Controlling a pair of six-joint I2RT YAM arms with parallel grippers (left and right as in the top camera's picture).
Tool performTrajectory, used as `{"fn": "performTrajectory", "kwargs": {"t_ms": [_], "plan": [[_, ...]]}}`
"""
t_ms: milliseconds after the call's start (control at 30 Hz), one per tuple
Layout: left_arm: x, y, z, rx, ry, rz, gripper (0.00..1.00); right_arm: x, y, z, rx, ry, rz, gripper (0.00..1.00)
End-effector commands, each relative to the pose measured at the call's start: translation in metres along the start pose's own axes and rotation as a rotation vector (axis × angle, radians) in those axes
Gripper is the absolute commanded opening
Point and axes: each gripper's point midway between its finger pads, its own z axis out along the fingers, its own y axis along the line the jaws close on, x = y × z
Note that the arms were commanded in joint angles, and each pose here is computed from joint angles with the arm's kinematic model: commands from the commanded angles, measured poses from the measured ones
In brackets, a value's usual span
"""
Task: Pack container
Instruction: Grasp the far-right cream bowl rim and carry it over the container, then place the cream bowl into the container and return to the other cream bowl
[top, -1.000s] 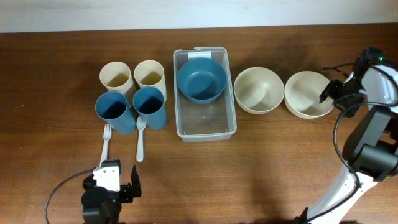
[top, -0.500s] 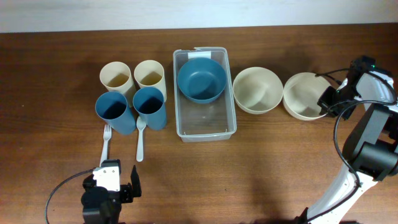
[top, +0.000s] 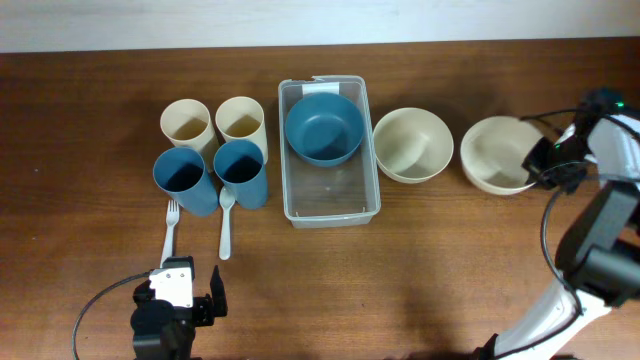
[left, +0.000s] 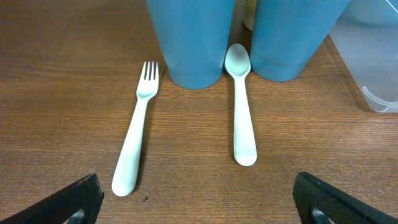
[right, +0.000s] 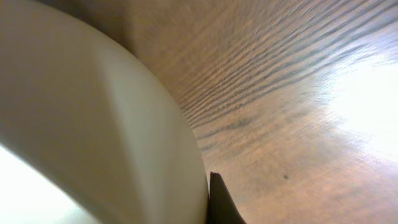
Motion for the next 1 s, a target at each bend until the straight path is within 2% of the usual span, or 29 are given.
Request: {"fn": "performTrajectory", "kwargs": {"t_ms": [0,133,233,467,733,967], "plan": [[0.001,-0.003,0.001,0.014,-0.001,0.018,1.00,-0.011,0.010,-0.062,-0.042,-0.170,-0.016,0.04],[0.001,-0.003,0.001,0.014,-0.001,0.018,1.00,-0.003,0.031,-0.093,-0.104,-0.233,-0.059,0.04],[0.001,-0.003,0.001,0.014,-0.001,0.018,1.00,0.015,0.073,-0.113,-0.242,-0.241,-0.140,0.04],[0.001,-0.003,0.001,0.014,-0.001,0.018,0.99,0.091,0.186,-0.147,-0.328,-0.290,-0.478,0.04],[0.001,-0.003,0.001,0.014,-0.001,0.018,1.00,0.167,0.281,-0.120,-0.336,-0.320,-0.770,0.04],[0.001,-0.003,0.001,0.014,-0.001,0.018,1.00,0.192,0.323,-0.062,-0.336,-0.266,-0.860,0.04]]}}
